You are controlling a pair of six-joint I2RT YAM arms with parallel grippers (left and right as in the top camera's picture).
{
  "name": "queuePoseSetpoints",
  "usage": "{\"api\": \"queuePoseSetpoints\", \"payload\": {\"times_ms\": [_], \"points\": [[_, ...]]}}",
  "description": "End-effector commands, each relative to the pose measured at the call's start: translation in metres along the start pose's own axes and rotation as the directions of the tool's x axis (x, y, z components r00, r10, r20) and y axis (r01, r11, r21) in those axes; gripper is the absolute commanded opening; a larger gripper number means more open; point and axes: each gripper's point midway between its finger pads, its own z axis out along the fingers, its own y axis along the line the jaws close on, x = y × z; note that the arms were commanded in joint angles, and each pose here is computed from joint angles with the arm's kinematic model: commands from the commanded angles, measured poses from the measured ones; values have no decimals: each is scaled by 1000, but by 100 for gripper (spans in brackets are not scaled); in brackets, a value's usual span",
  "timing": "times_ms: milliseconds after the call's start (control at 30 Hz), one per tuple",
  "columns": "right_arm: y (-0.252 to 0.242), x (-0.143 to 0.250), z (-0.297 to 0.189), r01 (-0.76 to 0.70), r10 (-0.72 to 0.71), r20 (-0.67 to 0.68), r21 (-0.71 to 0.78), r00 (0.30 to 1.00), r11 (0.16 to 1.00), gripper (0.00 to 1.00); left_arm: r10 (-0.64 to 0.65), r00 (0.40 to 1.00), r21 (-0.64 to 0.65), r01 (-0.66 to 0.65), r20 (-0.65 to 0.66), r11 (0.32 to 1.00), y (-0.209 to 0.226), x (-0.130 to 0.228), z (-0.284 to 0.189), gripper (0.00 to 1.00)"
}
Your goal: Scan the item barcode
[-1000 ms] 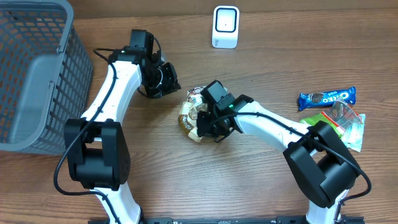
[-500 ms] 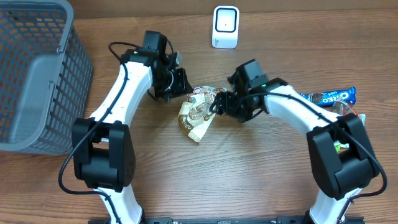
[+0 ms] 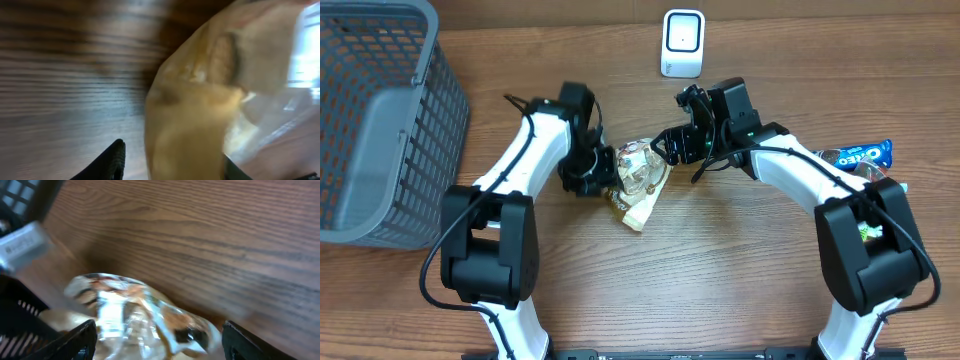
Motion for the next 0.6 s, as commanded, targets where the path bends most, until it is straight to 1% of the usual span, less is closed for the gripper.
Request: {"api": "queuePoseSetpoints", "payload": {"times_ms": [0,133,200,233,333,400,533,567], "points": [[-14,1,8,66,-66,4,35,998,997,80,-29,998,82,33,-51,996,-11,17,19,41],[-11,-3,12,83,-82,27,1,996,997,80,-57,997,174,66,-59,983,-20,21,36,47],[-2,-1,17,90,-88,28,-55,996,994,80,-62,996,208,73,-59,975,-25,22,43,47],[-1,2,21,88,-87,21,-73,996,993,79,-62,997,221,73,-55,973,-26,22,46,42],[1,10,27,78,-79,-1,-91,997,993,76,-81,996,231,89,-41,969,-28,20,51,4],[0,14,29,45,-47,-19,-89,999,995,73,-75,997,241,77,-21,967,-31,16,51,4],[5,17,28,8,-12,-35,-123,999,992,72,-59,998,258,52,20,965,-34,6,50,4],[6,17,27,6,-11,-36,-129,999,992,67,-55,998,262,46,29,964,-35,4,50,4]]}}
